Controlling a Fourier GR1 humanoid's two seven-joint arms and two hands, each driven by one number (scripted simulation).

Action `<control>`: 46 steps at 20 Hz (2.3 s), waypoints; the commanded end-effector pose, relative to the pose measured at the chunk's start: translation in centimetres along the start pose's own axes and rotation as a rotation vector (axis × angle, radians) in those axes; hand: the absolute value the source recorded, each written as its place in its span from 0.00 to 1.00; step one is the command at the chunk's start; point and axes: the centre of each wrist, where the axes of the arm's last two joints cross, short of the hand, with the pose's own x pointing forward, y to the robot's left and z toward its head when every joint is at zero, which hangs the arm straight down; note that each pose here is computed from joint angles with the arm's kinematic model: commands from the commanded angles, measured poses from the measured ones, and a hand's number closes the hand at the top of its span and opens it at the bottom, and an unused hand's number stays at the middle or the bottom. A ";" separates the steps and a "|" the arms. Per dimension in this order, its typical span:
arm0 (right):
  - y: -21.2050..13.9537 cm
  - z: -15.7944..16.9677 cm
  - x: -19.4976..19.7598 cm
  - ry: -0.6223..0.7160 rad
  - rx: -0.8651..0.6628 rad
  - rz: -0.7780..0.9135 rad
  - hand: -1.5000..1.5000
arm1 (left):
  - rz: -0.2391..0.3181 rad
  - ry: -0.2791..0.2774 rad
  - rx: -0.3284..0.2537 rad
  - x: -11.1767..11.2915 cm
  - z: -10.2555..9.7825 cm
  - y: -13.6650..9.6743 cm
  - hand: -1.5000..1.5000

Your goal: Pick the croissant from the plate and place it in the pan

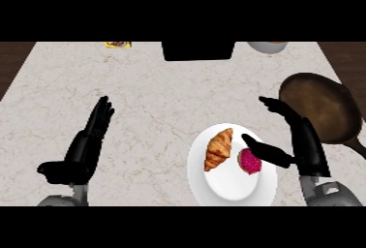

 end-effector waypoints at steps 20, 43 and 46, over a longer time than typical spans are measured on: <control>6.7 -1.8 6.2 0.394 0.471 0.746 0.00 | 0.055 -0.012 -0.074 0.2 -1.2 -3.5 0.50; 11.9 -2.6 2.3 0.525 0.518 0.806 0.00 | 0.021 -0.016 -0.066 -0.1 0.0 -1.9 0.50; 13.8 -4.1 2.6 0.526 0.516 0.790 0.00 | 0.032 -0.019 -0.063 -0.5 0.1 -3.8 0.50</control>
